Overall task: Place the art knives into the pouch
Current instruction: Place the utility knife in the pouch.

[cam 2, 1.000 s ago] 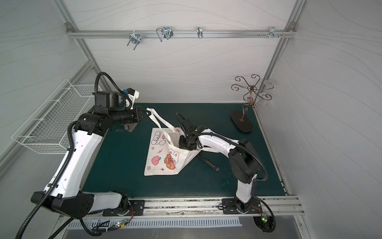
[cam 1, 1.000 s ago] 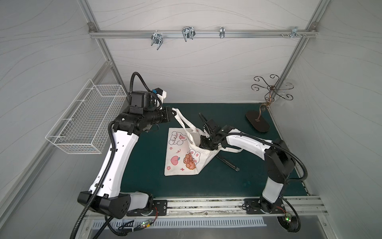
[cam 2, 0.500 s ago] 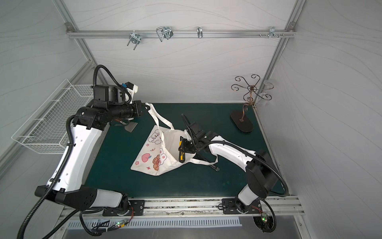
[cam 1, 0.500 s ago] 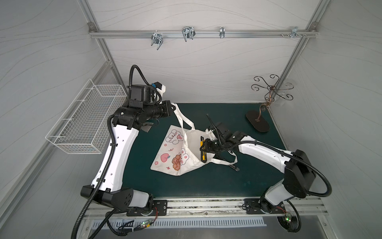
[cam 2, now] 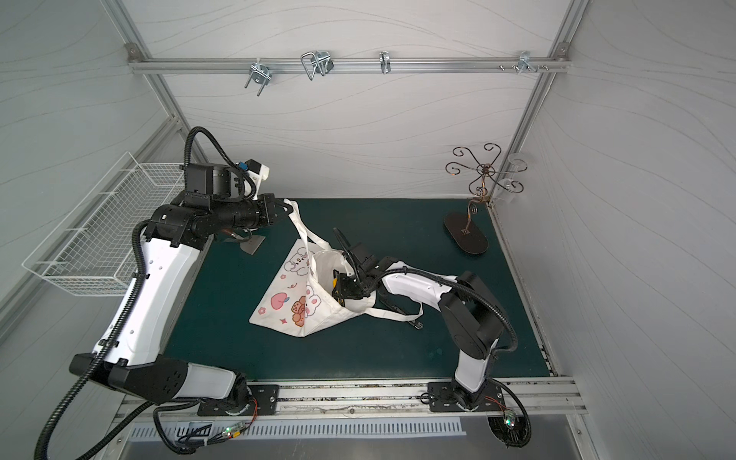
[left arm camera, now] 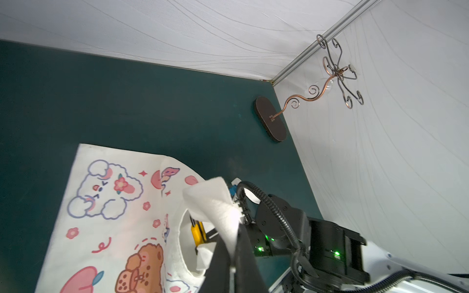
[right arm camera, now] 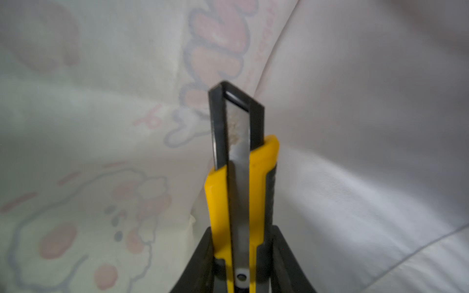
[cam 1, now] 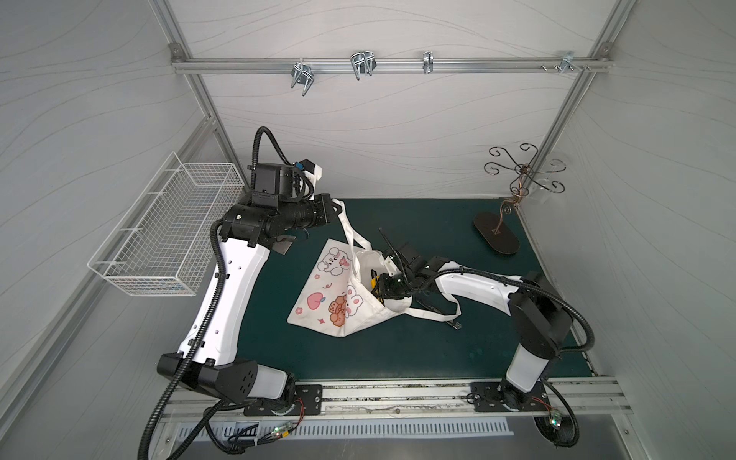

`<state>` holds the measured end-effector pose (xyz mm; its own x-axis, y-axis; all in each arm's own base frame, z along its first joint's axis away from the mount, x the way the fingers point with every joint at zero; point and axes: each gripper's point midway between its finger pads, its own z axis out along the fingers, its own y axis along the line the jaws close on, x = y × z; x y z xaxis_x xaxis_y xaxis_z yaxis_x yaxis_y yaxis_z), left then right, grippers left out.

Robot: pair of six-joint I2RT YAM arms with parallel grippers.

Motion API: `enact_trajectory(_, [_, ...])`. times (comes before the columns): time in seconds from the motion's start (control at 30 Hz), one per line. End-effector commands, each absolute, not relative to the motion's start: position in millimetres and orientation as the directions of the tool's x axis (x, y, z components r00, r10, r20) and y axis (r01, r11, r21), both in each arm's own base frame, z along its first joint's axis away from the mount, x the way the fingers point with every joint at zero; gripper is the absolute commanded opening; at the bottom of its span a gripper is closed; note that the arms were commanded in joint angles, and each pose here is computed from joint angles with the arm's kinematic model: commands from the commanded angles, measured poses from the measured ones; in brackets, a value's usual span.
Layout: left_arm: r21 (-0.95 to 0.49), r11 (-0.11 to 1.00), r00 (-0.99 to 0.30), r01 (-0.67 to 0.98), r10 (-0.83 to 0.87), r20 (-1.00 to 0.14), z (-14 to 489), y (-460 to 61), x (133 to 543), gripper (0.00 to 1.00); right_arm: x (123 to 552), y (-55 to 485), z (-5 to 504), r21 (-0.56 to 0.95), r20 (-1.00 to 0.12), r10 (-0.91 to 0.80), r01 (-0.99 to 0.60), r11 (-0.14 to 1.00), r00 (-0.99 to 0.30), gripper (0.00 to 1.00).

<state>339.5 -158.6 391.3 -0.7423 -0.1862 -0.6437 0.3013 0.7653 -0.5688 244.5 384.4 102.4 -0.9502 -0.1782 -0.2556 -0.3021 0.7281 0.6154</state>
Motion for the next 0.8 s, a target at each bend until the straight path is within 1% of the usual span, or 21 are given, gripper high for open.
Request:
enact_trajectory(0.0, [-0.621,0.658,-0.676,0.427,-0.224,-0.702,445,-186,331,0.0,261,413,120,0.702,-0.264,-0.103,-0.264,0.662,-0.959,0.07])
enact_trajectory(0.13, [-0.617,0.615,-0.662,0.492,-0.195,-0.723,472,-221,325,0.0,270,429,121,0.756,-0.226,-0.025,-0.192,0.626,-0.974,0.07])
enact_trajectory(0.23, [-0.603,0.592,-0.644,0.534,-0.177,-0.744,496,-241,323,0.0,271,436,125,0.778,-0.228,0.007,-0.177,0.603,-0.974,0.04])
enact_trajectory(0.4, [-0.594,0.583,-0.643,0.554,-0.154,-0.75,513,-258,328,0.0,259,442,148,0.754,-0.303,-0.042,-0.266,0.601,-0.952,0.05])
enact_trajectory(0.5, [-0.595,0.568,-0.646,0.568,-0.14,-0.75,513,-270,325,0.0,256,450,162,0.769,-0.336,-0.062,-0.312,0.559,-0.94,0.05])
enact_trajectory(0.63, [-0.606,0.532,-0.651,0.592,-0.127,-0.748,516,-284,317,0.0,262,461,170,0.781,-0.363,-0.079,-0.349,0.519,-0.929,0.05])
enact_trajectory(0.77, [-0.619,0.504,-0.652,0.603,-0.136,-0.746,524,-286,310,0.0,283,458,168,0.809,-0.345,-0.035,-0.316,0.495,-0.938,0.05])
